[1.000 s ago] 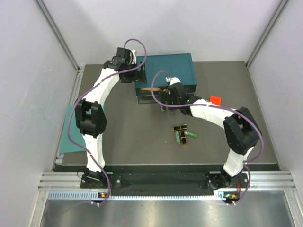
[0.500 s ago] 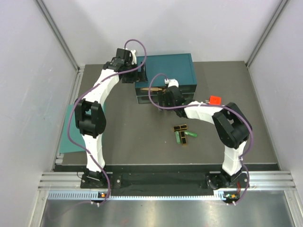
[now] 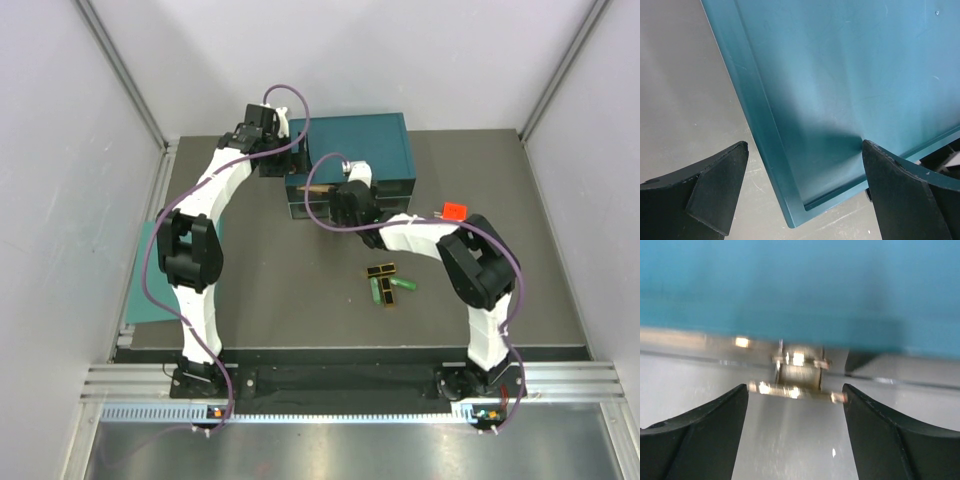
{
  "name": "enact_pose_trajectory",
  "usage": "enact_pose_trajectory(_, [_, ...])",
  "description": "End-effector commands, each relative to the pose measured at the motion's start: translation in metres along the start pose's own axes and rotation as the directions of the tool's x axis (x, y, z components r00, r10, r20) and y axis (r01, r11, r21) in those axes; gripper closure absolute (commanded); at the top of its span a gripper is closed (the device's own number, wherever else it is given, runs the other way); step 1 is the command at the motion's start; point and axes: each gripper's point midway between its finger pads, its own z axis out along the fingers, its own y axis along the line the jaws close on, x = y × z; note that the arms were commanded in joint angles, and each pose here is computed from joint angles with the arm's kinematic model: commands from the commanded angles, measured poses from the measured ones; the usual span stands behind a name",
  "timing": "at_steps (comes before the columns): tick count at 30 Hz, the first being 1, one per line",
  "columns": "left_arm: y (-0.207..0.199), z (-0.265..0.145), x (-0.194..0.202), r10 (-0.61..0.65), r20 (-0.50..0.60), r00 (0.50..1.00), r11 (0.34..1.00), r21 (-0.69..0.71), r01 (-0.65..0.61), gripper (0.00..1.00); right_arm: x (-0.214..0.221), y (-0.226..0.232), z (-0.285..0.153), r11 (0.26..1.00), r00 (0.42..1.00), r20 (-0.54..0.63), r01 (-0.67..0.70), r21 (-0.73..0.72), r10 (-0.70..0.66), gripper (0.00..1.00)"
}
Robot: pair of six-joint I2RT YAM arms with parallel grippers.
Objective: Organize the makeup
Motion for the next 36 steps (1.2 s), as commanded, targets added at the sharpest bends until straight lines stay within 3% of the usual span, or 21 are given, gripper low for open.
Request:
enact_pose_trajectory(1, [0.017,0.001,0.031,0.006,-0.103,0.995,0.998,-0.061,-0.013,0.01,-0.03,0.014,0.01,0.999,0.995,0.09,-0.046,0.0,0.046,0.28])
enact_pose_trajectory(12, [0.018,0.003,0.033,0.003,-0.107,0.994,0.998,-0.061,-0.01,0.01,-0.028,0.004,0.017,0.995,0.997,0.069,-0.023,0.093,0.017,0.36])
enact_pose_trajectory(15, [0.019,0.004,0.034,0.004,-0.11,0.994,0.998,-0.063,-0.011,0.01,-0.026,0.002,0.017,0.995,0.998,0.067,-0.02,0.099,0.013,0.43])
enact_pose_trajectory(16, [0.019,0.004,0.034,0.006,-0.109,0.994,0.998,-0.064,-0.013,0.01,-0.026,0.001,0.017,0.995,0.998,0.068,-0.021,0.1,0.015,0.55])
enact_pose_trajectory(21, [0.021,0.005,0.035,0.008,-0.113,0.994,0.998,-0.069,-0.016,0.01,-0.022,-0.002,0.017,0.992,0.998,0.059,-0.016,0.122,0.009,0.87])
enact_pose_trajectory(22, [0.021,0.005,0.035,0.011,-0.113,0.994,0.997,-0.069,-0.018,0.01,-0.021,-0.002,0.017,0.992,0.998,0.056,-0.013,0.125,0.006,1.0])
enact_pose_trajectory(36, [0.021,0.004,0.031,-0.001,-0.099,0.995,0.997,-0.071,-0.007,0.01,-0.025,-0.005,-0.009,0.994,0.998,0.059,0.004,0.105,-0.011,1.0])
